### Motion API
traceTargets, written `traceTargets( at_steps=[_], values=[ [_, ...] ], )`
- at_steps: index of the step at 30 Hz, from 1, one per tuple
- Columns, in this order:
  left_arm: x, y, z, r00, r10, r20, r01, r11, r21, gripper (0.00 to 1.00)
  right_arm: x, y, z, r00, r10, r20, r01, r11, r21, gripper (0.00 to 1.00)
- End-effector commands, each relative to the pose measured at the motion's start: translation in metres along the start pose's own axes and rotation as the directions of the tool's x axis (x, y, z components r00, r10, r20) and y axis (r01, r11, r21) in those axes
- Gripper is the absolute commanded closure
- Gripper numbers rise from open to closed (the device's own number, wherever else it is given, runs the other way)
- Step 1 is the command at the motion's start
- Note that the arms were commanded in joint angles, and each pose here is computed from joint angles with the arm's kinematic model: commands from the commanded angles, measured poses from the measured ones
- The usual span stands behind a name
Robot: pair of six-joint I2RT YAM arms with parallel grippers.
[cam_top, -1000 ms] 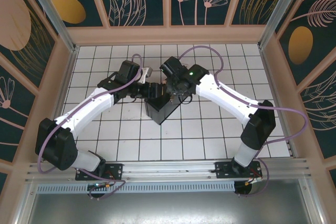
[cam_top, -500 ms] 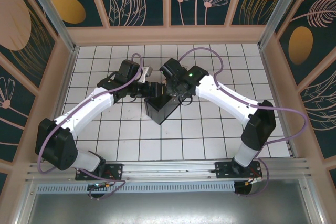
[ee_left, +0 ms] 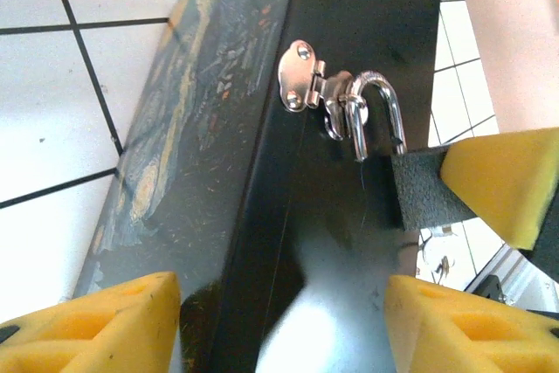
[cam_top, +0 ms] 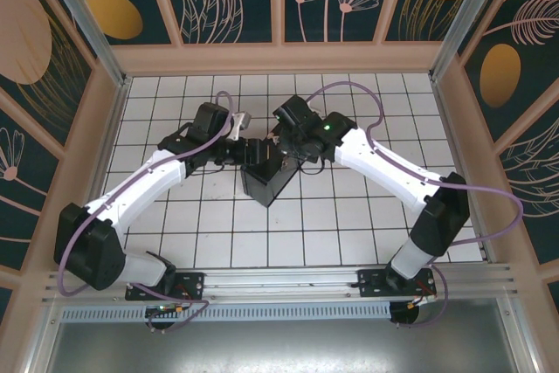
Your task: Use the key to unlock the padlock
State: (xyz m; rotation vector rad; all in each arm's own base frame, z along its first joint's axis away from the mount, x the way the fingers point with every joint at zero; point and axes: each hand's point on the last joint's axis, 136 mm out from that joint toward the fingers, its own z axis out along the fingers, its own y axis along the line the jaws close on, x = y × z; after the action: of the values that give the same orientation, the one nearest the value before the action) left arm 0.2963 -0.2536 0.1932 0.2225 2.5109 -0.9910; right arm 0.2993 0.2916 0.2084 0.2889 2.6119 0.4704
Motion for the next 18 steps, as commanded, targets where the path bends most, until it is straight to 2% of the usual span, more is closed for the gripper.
traceTargets(
  at_steps=[1,3,5,18],
  values=[
    [0.005,-0.014,-0.008,1.000,0.007,-0.007,-0.007,0.999,0.049,0.36,0.004,-0.003,0.011,0.999,-0.010,-0.034,0.012,0.999,0.051,0.68],
    [0.004,-0.011,-0.005,1.000,0.013,-0.013,-0.013,0.999,0.038,0.36,0.005,-0.005,0.010,0.999,-0.028,-0.047,0.031,0.997,0.064,0.60],
    [0.002,-0.011,-0.003,1.000,0.019,-0.015,-0.018,0.999,0.035,0.36,0.005,-0.004,0.008,0.997,-0.045,-0.057,0.049,0.996,0.068,0.57],
    [-0.011,-0.011,-0.006,0.999,0.047,0.015,-0.047,0.999,0.004,0.36,0.009,-0.008,0.021,0.982,-0.142,-0.128,0.162,0.972,0.171,0.58]
  ],
)
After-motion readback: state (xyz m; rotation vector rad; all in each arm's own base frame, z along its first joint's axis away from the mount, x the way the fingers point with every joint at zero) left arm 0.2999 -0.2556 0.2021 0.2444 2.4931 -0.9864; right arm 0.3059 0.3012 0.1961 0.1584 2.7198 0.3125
